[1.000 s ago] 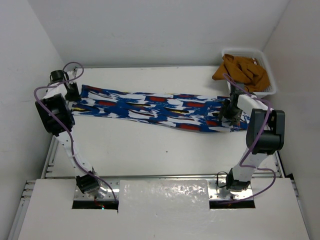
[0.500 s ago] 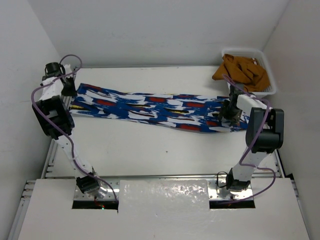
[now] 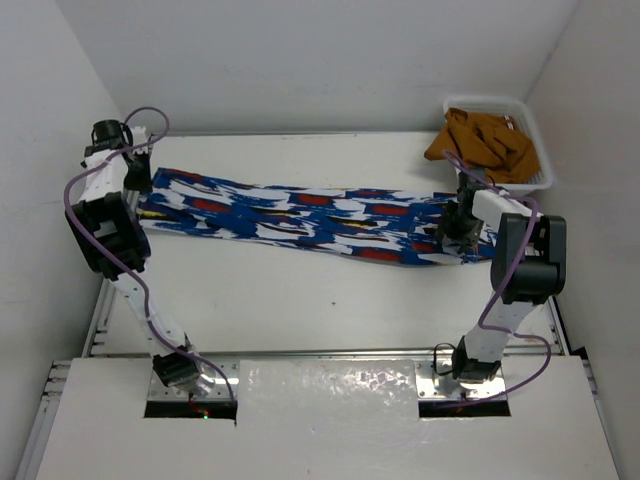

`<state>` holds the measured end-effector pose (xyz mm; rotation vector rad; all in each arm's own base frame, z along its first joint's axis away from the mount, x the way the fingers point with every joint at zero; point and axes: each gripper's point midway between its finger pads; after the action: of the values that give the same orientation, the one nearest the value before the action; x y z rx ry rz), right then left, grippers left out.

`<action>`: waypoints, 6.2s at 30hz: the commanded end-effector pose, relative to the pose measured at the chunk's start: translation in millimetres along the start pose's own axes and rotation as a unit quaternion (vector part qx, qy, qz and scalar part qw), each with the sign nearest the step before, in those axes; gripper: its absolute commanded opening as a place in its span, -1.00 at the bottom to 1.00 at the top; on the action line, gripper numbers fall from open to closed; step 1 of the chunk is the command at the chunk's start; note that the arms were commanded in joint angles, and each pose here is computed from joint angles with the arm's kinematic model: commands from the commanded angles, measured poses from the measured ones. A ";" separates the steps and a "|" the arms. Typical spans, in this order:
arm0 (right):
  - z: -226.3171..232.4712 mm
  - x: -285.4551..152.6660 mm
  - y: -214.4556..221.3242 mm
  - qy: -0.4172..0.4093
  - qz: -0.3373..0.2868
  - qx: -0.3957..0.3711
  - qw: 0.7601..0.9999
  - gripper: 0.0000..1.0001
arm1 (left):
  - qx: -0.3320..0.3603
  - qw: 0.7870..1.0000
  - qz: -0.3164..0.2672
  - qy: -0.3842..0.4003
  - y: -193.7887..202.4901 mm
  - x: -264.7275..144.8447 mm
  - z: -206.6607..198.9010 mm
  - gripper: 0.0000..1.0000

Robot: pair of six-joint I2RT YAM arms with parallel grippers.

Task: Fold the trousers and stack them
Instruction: Fold the trousers

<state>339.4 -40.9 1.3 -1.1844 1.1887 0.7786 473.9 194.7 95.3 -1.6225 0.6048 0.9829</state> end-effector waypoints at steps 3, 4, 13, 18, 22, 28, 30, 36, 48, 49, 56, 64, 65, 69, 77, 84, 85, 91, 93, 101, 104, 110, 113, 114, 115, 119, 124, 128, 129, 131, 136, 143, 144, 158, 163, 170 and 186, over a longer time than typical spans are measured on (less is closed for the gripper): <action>-3.3 -2.7 -1.8 0.010 -0.010 -0.009 1.000 0.11 | 0.001 0.999 0.030 -0.014 25.3 24.4 13.9 -0.81; -3.4 -2.8 -1.4 0.010 -0.009 -0.010 1.000 0.11 | -0.003 0.999 0.037 -0.010 30.7 26.9 14.4 -0.75; -8.9 -7.4 -3.2 0.024 -0.006 -0.015 1.000 0.11 | -0.031 0.998 0.050 0.003 46.0 34.3 22.8 -0.51; -9.5 -10.5 -6.3 0.026 -0.009 -0.014 1.000 0.11 | -0.035 0.998 0.059 0.013 52.1 41.9 19.8 -0.86; -10.2 -11.8 -6.1 0.027 -0.010 -0.018 0.999 0.11 | -0.031 0.997 0.059 0.027 51.8 37.4 16.6 -1.00; -13.1 -7.6 0.4 0.033 0.001 -0.020 0.999 0.11 | -0.005 0.999 0.003 0.043 4.6 -19.0 11.7 -1.00; -15.1 -7.0 1.1 0.039 0.002 -0.021 0.999 0.11 | 0.005 0.999 -0.015 0.039 -11.0 -43.0 12.7 -1.00; -19.1 -1.2 7.0 0.050 0.018 -0.029 0.998 0.11 | 0.016 0.999 -0.013 0.025 -14.5 -91.2 25.3 -1.00; -20.7 0.8 2.3 0.050 0.017 -0.041 0.998 0.12 | 0.018 0.999 0.033 -0.031 26.7 -71.4 80.0 -1.00; -20.3 1.0 1.2 0.049 0.014 -0.041 0.998 0.12 | 0.022 0.999 0.035 -0.027 32.2 -64.2 80.2 -1.00; -18.4 3.0 5.6 0.044 0.017 -0.039 0.998 0.11 | 0.030 0.999 0.034 -0.019 58.0 -29.8 79.7 -1.00; -16.7 3.9 4.7 0.040 0.021 -0.039 0.998 0.12 | 0.042 0.993 -0.113 0.014 -55.3 -65.2 42.4 -1.00; -16.7 4.0 4.3 0.040 0.020 -0.039 0.998 0.12 | 0.048 0.991 -0.127 0.016 -65.1 -68.4 35.0 -1.00; -16.4 4.8 5.9 0.040 0.022 -0.037 0.998 0.12 | 0.065 0.980 -0.187 0.025 -109.3 -78.6 4.0 -1.00; -16.0 5.8 6.8 0.039 0.023 -0.035 0.998 0.12 | 0.052 0.967 -0.250 0.003 -143.2 -87.4 8.2 -1.00; -16.5 6.2 11.8 0.038 0.025 -0.036 0.998 0.12 | 0.045 0.986 -0.156 -0.049 -75.8 -65.6 40.6 -1.00; -16.6 6.4 12.5 0.039 0.026 -0.036 0.998 0.12 | 0.033 0.989 -0.131 -0.055 -56.4 -58.9 52.6 -1.00; -16.6 6.7 11.5 0.040 0.022 -0.032 0.998 0.12 | 0.022 0.996 0.013 -0.082 48.3 -33.0 84.0 -1.00; -15.2 6.0 9.0 0.036 0.019 -0.031 0.999 0.13 | 0.023 0.995 0.034 -0.087 66.9 -25.3 89.7 -1.00; -13.6 -16.1 -17.3 0.032 -0.017 -0.028 0.999 0.24 | 0.004 0.995 0.060 -0.085 86.8 -23.2 102.7 -0.25; -12.3 -32.4 -31.2 0.027 -0.038 -0.027 0.999 0.30 | 0.006 0.995 0.063 -0.082 80.1 -28.9 102.6 0.18; -27.5 -88.1 -49.5 0.033 -0.080 0.003 0.996 0.38 | 0.001 0.999 0.005 -0.054 38.4 -64.5 86.8 0.27; -29.3 -109.0 -51.5 0.030 -0.112 0.018 0.993 0.28 | 0.034 0.999 -0.020 -0.014 21.8 -83.8 51.9 0.27; -24.3 -113.3 -53.2 0.024 -0.122 0.020 0.992 0.19 | 0.060 0.998 -0.023 0.003 17.9 -87.3 25.2 0.27; -18.8 -116.4 -54.1 0.018 -0.129 0.019 0.991 0.08 | 0.078 0.996 -0.016 0.025 21.4 -86.7 5.5 0.26; 46.0 -128.9 -64.9 -0.045 -0.180 -0.028 0.982 -0.69 | 0.119 0.985 0.017 0.125 47.7 -74.4 -77.8 0.19; 177.1 -120.9 -73.9 -0.138 -0.184 -0.135 0.964 -0.92 | 0.120 0.973 0.085 0.176 106.9 -41.1 -125.6 0.14; 240.0 -83.4 -73.8 -0.183 -0.146 -0.145 0.961 -1.00 | 0.143 0.972 0.136 0.128 148.7 -11.8 -118.3 0.12; 254.7 -78.2 -74.9 -0.201 -0.145 -0.145 0.958 -1.00 | 0.148 0.974 0.140 0.096 152.9 -1.6 -105.9 0.12; 265.1 -42.3 -67.4 -0.204 -0.115 -0.127 0.964 -1.00 | 0.153 0.973 0.159 0.064 173.3 8.5 -92.0 0.12; 261.3 21.6 -77.7 -0.143 -0.087 -0.128 0.978 -1.00 | 0.173 0.973 0.153 0.013 186.2 24.0 -69.9 0.13; 244.2 13.7 -104.5 -0.128 -0.106 -0.127 0.978 -1.00 | 0.180 0.974 0.136 0.036 177.2 12.8 -76.0 0.15; 243.7 6.7 -109.3 -0.129 -0.115 -0.131 0.976 -1.00 | 0.175 0.973 0.136 0.062 176.0 5.5 -85.6 0.17; 166.2 -107.4 -115.1 -0.122 -0.193 -0.144 0.963 -0.62 | -0.120 0.991 -0.047 0.026 47.0 -70.5 35.7 0.59; 159.1 -108.3 -97.0 -0.121 -0.170 -0.153 0.966 -0.58 | -0.160 0.987 -0.014 -0.014 70.6 -37.8 75.0 0.59; 128.5 -100.0 -71.9 -0.115 -0.139 -0.126 0.976 -0.56 | -0.164 0.986 0.025 -0.013 90.3 2.1 81.7 0.68; 103.1 -105.3 -66.1 -0.085 -0.144 -0.118 0.979 -0.55 | -0.138 0.983 0.117 -0.009 171.4 23.2 66.1 -0.64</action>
<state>390.9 54.5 93.9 -1.3901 0.8285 0.8513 360.0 237.6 6.8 -1.8299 0.5335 1.2169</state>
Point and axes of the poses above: each gripper's point midway between its finger pads, its own x axis out along the fingers, its own z axis along the line the jaws close on, y = z × x, and after that the axes turned 11 degrees about -x, right-handed
